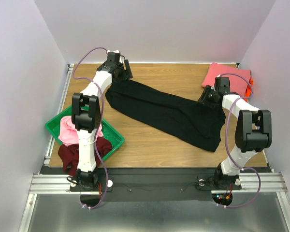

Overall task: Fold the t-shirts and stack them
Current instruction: Fold the tshirt

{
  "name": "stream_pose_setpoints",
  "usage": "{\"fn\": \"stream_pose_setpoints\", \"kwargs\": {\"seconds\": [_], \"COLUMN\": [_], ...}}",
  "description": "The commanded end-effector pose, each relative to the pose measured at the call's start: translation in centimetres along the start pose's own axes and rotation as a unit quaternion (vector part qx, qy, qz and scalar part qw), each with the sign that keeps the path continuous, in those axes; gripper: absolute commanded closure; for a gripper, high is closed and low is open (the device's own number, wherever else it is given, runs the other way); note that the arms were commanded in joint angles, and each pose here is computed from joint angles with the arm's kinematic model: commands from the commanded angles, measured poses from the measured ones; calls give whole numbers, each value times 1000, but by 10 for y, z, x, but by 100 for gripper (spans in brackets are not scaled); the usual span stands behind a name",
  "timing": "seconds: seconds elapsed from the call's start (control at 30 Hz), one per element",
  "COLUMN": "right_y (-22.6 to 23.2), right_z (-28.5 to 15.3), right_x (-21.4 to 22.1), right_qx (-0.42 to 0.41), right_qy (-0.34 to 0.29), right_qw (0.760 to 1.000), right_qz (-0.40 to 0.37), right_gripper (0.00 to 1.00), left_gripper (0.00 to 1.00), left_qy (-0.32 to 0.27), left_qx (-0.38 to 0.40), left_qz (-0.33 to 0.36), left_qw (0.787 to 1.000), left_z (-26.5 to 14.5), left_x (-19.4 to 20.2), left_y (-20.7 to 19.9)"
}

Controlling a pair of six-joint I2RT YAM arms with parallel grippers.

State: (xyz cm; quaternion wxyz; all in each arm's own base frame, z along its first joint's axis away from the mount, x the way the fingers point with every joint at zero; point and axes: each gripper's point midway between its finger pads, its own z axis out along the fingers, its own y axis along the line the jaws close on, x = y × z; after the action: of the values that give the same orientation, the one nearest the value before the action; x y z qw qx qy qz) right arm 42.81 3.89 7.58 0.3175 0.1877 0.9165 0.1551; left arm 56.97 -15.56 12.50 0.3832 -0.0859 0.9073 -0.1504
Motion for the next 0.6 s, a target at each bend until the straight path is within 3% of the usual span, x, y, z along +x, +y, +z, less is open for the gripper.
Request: {"fn": "stream_pose_setpoints", "kwargs": {"seconds": [0.0,0.23,0.33,0.57], "right_y": [-3,-3,-3,9], "right_z": [8,16,17,8], "right_x": [13,25,29,37], "right_qx": [3,2,1,-13], "right_qy": [14,34,39,42], "right_qw": [1000,999,999,999], "right_qz": [-6,-6,-4,0], "right_gripper": [52,53,59,92], "left_gripper": [11,11,11,11], "left_qy": [-34,-30,-31,-30], "left_qx": [5,0,-2,-8], "left_qz": [4,4,4,3], "left_qw": [999,1000,1000,1000], "left_z": [-31,-32,-32,-32], "left_x": [-26,-21,-22,-22], "left_y": [-2,3,5,12]}}
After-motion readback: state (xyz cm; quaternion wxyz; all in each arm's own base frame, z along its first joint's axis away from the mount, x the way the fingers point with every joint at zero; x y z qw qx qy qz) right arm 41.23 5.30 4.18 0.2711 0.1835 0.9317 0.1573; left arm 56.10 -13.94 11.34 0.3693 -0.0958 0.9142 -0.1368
